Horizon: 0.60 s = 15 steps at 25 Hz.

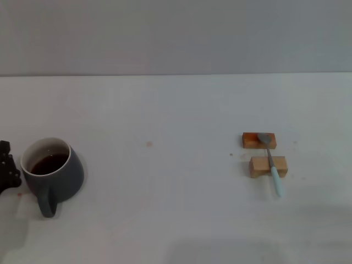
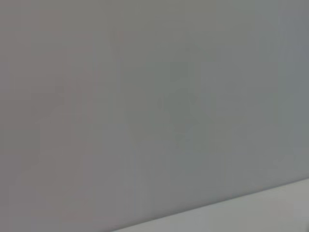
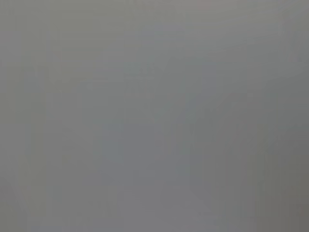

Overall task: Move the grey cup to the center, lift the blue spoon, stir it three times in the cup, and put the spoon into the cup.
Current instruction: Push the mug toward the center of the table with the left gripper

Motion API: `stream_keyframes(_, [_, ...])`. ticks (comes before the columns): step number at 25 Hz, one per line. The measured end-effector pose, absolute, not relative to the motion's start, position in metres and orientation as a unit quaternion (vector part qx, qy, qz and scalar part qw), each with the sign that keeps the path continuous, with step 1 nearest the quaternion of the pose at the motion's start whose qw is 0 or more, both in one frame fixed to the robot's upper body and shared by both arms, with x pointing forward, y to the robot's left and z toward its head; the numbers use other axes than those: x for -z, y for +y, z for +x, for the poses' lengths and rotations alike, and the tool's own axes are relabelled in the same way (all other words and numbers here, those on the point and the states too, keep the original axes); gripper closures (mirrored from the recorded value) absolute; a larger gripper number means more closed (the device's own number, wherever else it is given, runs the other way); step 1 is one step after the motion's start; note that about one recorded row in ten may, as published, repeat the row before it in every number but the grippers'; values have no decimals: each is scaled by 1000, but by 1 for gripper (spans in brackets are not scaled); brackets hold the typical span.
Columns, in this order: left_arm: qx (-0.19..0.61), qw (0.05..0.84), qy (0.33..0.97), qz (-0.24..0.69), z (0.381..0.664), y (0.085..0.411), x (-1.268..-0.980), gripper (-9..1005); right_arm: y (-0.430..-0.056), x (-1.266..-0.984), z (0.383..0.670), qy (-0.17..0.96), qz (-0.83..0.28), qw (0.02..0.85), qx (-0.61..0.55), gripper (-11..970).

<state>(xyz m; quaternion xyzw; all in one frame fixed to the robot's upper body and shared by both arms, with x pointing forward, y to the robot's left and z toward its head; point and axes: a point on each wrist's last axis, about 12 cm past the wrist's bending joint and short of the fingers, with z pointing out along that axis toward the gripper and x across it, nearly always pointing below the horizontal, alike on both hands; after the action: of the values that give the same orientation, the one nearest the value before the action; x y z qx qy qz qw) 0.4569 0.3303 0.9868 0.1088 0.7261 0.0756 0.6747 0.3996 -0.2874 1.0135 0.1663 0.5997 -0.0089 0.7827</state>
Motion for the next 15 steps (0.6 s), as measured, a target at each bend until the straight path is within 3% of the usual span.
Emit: stream_keyframes(15, [-20, 676, 721, 151, 456, 302, -984, 998, -284, -1016, 395, 591, 160, 790, 3, 256])
